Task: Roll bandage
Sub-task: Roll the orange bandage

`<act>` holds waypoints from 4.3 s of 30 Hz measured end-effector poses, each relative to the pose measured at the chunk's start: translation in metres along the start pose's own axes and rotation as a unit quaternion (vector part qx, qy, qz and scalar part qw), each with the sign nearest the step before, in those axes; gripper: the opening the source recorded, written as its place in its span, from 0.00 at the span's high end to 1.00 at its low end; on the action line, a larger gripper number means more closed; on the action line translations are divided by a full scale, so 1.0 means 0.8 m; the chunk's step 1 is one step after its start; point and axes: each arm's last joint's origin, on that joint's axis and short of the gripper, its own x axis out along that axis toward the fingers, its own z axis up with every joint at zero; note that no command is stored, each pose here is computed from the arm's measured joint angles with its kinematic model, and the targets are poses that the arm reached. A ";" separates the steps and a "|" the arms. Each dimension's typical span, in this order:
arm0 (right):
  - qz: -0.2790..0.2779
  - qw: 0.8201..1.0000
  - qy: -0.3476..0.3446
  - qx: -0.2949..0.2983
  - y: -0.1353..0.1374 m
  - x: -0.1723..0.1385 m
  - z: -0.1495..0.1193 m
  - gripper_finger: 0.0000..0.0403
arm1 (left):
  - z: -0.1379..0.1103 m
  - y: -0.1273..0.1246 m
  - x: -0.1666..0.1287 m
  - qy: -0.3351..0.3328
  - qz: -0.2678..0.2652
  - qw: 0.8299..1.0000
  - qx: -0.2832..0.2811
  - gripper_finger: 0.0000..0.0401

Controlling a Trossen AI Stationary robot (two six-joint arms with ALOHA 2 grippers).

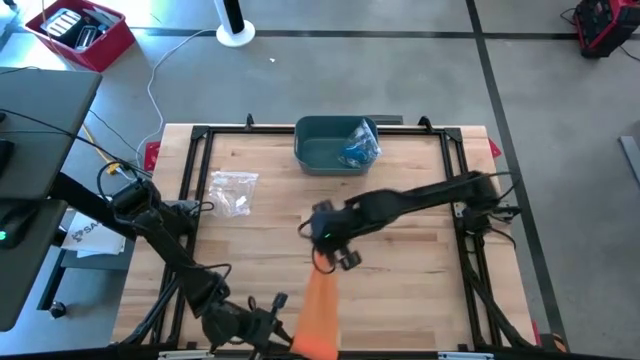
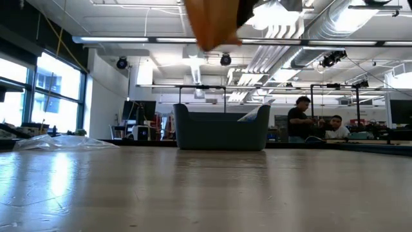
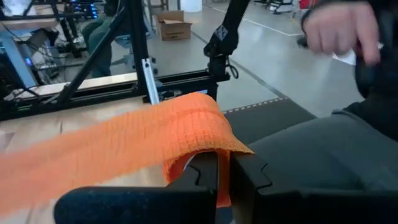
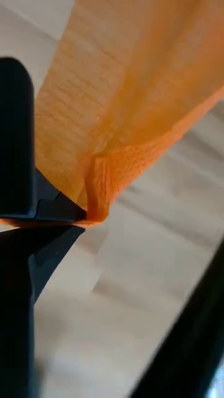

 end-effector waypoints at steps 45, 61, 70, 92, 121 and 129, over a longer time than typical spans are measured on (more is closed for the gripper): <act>-0.001 0.997 -0.069 0.028 0.065 -0.001 0.037 0.55 | -0.012 -0.011 0.013 -0.055 0.087 0.994 -0.040 0.97; -0.120 0.977 0.023 0.176 0.257 -0.059 -0.136 0.55 | -0.023 0.080 0.048 0.000 0.220 0.976 -0.005 0.97; -0.114 0.877 -0.427 0.188 0.337 -0.021 -0.179 0.55 | -0.010 0.131 0.062 -0.015 0.134 0.990 -0.034 0.97; -0.332 0.839 -0.409 0.133 0.351 0.000 -0.154 0.55 | 0.006 0.186 0.065 -0.059 0.103 0.987 -0.106 0.97; -0.332 0.833 -0.414 0.154 0.327 -0.004 -0.115 0.73 | 0.006 0.179 0.064 -0.063 0.111 0.987 -0.102 0.93; -0.313 0.834 -0.424 0.165 0.325 -0.001 -0.121 0.96 | -0.006 0.184 0.052 0.039 0.141 0.984 -0.106 0.72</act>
